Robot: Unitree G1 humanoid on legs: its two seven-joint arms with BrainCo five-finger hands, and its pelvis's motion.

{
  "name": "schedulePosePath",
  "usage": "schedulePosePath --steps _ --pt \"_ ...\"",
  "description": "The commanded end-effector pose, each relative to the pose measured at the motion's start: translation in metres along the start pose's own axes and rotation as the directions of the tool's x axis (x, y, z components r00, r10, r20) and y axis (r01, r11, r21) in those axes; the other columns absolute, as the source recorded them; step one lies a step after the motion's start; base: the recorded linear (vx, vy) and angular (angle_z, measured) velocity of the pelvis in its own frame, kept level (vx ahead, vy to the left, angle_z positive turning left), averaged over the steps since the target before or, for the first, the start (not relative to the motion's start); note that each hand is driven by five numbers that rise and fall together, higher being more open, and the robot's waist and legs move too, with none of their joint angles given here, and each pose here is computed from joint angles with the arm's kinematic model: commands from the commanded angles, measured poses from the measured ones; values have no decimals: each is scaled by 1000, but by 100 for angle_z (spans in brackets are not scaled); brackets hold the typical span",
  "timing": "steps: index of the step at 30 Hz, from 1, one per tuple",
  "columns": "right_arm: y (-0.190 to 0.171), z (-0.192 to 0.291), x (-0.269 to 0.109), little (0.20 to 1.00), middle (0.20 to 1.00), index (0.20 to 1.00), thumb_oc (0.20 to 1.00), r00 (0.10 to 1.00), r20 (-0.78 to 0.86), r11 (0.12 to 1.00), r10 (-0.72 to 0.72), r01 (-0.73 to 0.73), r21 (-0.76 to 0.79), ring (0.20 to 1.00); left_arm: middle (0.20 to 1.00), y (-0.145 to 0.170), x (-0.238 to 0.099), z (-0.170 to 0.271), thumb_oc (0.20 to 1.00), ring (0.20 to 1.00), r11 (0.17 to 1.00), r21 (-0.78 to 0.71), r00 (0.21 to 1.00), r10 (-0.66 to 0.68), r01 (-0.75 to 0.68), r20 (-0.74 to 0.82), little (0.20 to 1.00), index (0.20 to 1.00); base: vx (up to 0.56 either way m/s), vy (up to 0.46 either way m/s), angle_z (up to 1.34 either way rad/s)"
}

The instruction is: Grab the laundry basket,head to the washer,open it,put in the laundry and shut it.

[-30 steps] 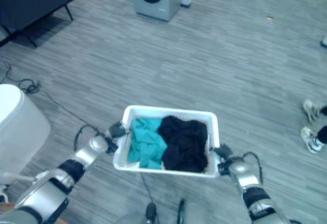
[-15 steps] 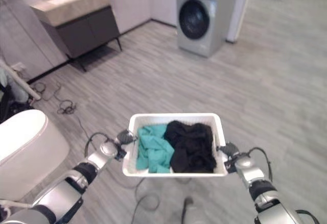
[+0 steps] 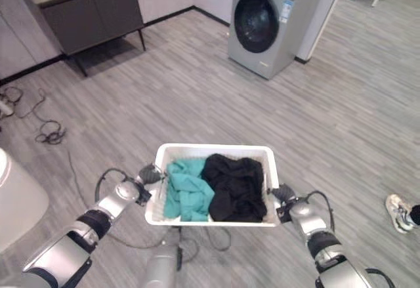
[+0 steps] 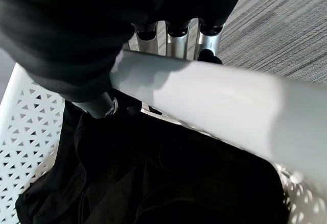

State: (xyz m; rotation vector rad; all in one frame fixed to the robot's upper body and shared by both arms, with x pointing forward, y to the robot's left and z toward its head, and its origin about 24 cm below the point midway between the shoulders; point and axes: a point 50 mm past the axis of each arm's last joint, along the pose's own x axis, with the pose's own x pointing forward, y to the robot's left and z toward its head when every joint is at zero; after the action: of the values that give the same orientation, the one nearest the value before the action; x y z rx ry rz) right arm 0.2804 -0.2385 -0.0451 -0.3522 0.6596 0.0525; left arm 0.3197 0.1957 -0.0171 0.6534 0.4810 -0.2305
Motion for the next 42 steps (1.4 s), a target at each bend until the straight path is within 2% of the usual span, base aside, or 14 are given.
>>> schedulePosePath --steps 1,10,21,25,32,42 --pt "-5 45 1 200 200 200 200 976 220 993 0 -26 117 200 200 16 7 70 200 200 996 -85 970 39 -19 242 200 200 653 323 -51" --pt "-16 44 1 200 200 200 200 979 201 993 -39 14 121 200 200 17 11 66 200 200 999 -17 978 31 -28 204 200 200 522 240 -4" --pt "-38 21 -11 200 200 200 200 982 170 989 -79 57 135 200 200 12 10 56 200 200 999 25 983 20 -25 185 200 200 549 -188 50" --pt "-34 20 -10 200 200 200 200 984 166 991 -60 39 126 200 200 9 9 48 200 200 999 -32 984 25 -20 175 200 200 520 -365 17" --pt "-49 22 -17 200 200 200 200 972 198 981 -126 92 171 200 200 18 7 61 200 200 998 -59 976 36 -24 213 200 200 274 -312 -8" --pt "-44 9 -17 200 200 200 200 975 172 979 -142 112 173 200 200 17 7 58 200 200 996 -78 977 48 -33 206 200 200 325 65 -31"
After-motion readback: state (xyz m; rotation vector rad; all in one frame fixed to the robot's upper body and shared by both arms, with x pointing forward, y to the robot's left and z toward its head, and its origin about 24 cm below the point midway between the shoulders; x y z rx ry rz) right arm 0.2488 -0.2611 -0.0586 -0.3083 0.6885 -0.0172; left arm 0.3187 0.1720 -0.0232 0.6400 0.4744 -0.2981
